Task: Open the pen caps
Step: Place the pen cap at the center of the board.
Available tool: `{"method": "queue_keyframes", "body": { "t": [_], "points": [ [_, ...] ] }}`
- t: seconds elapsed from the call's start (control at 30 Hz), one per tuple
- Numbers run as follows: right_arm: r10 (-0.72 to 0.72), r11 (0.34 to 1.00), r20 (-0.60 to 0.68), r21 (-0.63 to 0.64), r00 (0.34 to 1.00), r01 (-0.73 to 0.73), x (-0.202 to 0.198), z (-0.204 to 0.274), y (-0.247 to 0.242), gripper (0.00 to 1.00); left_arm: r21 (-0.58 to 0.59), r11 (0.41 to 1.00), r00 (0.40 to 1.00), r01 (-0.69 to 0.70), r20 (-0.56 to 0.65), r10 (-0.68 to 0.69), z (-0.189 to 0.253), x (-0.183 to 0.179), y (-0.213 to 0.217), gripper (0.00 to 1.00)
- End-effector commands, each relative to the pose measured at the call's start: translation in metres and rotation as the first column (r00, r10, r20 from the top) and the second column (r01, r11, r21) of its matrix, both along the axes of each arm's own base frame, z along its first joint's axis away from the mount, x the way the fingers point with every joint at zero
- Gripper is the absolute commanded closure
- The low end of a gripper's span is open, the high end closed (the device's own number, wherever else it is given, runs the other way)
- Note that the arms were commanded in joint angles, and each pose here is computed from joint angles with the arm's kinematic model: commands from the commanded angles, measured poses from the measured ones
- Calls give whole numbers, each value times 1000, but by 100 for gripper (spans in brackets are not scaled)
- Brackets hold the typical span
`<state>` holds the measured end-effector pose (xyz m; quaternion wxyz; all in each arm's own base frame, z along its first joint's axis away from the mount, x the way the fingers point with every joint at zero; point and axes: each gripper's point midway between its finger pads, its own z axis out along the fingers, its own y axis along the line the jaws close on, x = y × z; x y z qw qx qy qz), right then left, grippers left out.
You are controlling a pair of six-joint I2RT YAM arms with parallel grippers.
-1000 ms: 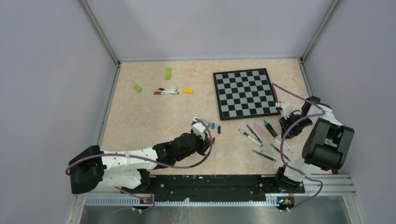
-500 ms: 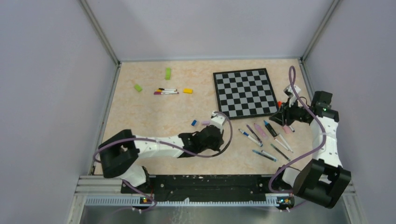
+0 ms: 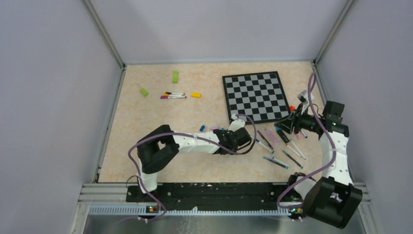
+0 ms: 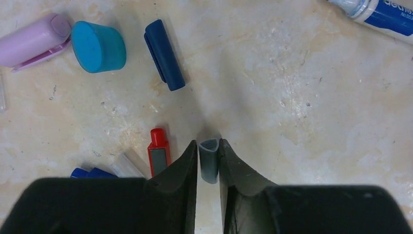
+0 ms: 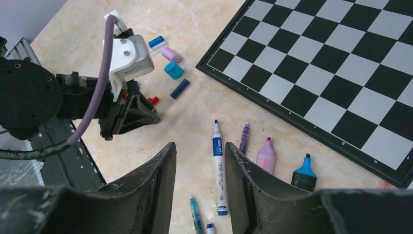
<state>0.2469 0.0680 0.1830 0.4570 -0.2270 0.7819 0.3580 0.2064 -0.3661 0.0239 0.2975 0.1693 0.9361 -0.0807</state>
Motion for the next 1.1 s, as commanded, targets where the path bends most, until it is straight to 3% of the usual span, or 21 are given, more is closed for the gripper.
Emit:
{"method": "queue_keyframes", "body": {
  "t": [0.0, 0.17, 0.4, 0.6, 0.7, 0.9, 1.07],
  "points": [
    [24, 1000, 103, -16, 994, -23, 1, 26, 4, 60, 50, 998, 999, -39, 2, 39, 5, 4, 4, 72],
    [18, 999, 118, -35, 993, -14, 0, 29, 3, 60, 23, 999, 999, -49, 15, 49, 25, 7, 0, 52],
    [24, 999, 125, -41, 992, -19, -1, 30, 3, 60, -129, 990, 996, 49, 82, -38, 79, 6, -14, 47],
    [61, 998, 148, -32, 987, -57, -7, 33, 8, 59, -246, 951, 947, 188, 301, -109, 128, 16, 9, 13],
    [66, 998, 157, -31, 985, -62, -8, 32, 9, 59, -285, 946, 940, 152, 337, -50, 140, 37, 39, 2],
    [86, 996, 175, -17, 981, -84, -10, 30, 12, 58, -438, 899, 944, 8, 299, 138, 159, 97, 115, 1],
    [95, 995, 186, -11, 978, -94, -10, 25, 13, 53, -520, 824, 879, -225, 256, 402, 168, 145, 180, 1]
  ]
}}
